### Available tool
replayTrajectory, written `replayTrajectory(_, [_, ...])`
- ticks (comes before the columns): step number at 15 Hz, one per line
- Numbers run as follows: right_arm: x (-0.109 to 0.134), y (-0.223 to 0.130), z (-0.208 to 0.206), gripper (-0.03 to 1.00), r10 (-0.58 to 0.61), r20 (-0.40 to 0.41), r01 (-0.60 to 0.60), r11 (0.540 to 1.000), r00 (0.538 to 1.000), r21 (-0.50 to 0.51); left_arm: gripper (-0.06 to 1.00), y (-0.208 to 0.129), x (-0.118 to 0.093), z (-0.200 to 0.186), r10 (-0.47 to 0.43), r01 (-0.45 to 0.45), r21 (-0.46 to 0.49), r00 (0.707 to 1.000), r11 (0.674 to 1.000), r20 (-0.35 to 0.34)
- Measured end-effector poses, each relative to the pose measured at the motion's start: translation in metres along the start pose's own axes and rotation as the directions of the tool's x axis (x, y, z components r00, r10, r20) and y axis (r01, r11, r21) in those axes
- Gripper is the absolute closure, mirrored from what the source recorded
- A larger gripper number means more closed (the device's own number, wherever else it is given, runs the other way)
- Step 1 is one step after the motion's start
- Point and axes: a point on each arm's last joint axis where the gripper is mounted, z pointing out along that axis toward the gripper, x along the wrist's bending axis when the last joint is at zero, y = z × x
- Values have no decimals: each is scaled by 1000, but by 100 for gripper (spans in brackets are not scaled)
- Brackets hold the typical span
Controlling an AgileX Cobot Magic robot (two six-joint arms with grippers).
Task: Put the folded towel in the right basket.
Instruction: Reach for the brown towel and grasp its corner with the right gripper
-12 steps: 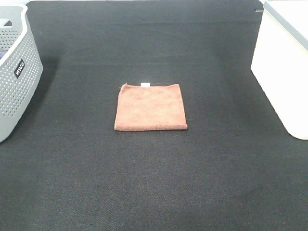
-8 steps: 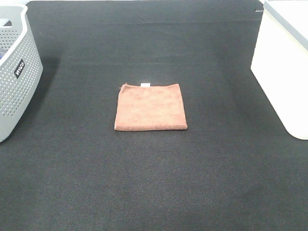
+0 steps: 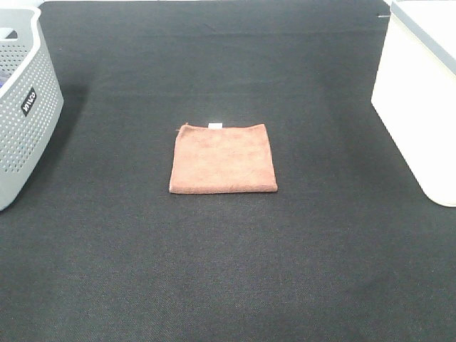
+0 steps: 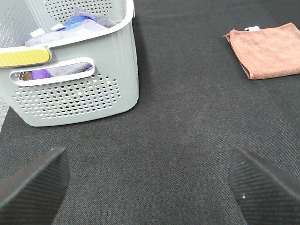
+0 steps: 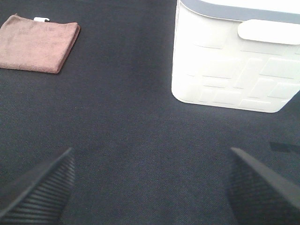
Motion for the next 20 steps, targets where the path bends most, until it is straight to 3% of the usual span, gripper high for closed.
replayTrajectory(20, [0, 0, 0, 16, 0, 0, 0, 1000, 1000, 0, 7, 0, 0, 0, 0, 0, 0, 1000, 1000, 0])
